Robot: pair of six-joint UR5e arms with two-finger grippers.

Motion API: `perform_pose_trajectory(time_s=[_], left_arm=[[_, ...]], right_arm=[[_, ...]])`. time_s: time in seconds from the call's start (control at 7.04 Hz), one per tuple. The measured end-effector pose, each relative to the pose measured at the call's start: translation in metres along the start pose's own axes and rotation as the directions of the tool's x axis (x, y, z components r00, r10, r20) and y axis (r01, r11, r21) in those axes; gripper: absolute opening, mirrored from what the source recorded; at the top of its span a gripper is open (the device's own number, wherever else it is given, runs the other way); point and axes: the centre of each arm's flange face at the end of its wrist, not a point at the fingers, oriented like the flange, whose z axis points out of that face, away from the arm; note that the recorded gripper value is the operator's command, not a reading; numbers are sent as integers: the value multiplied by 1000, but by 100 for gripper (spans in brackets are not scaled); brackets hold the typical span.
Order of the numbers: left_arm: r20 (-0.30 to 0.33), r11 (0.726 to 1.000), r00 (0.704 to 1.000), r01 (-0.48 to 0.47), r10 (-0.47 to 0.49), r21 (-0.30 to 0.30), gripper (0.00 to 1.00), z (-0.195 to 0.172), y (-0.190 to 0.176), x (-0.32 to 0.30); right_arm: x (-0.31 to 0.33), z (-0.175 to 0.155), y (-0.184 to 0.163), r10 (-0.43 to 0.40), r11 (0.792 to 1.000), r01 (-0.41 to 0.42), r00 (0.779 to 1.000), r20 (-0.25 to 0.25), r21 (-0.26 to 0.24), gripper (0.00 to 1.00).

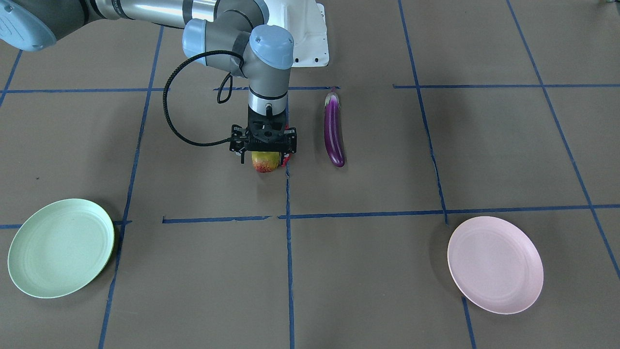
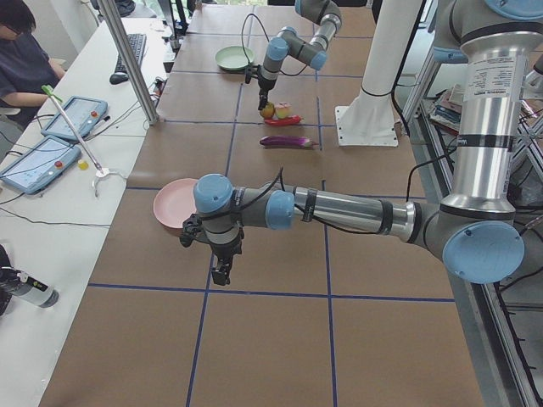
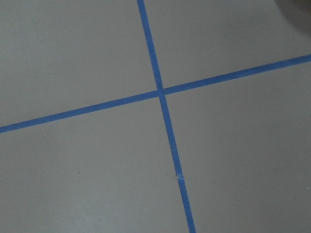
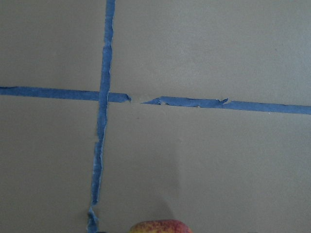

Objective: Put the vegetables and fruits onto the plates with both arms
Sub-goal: 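Close the right gripper on the pear and lift it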

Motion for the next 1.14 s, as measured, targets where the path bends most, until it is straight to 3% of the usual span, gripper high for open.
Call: perform_pose_trajectory(time_s=[0.99, 1.14], left_arm=[[0, 1000, 1000, -1, 1, -1, 100, 0, 0, 0], [0, 1000, 1000, -1, 1, -1, 100, 0, 0, 0]], right_arm=[[-14, 10, 16, -20, 1000, 20, 1000, -9, -17, 99], [-14, 13, 18, -23, 1000, 22, 1000, -13, -21, 87]])
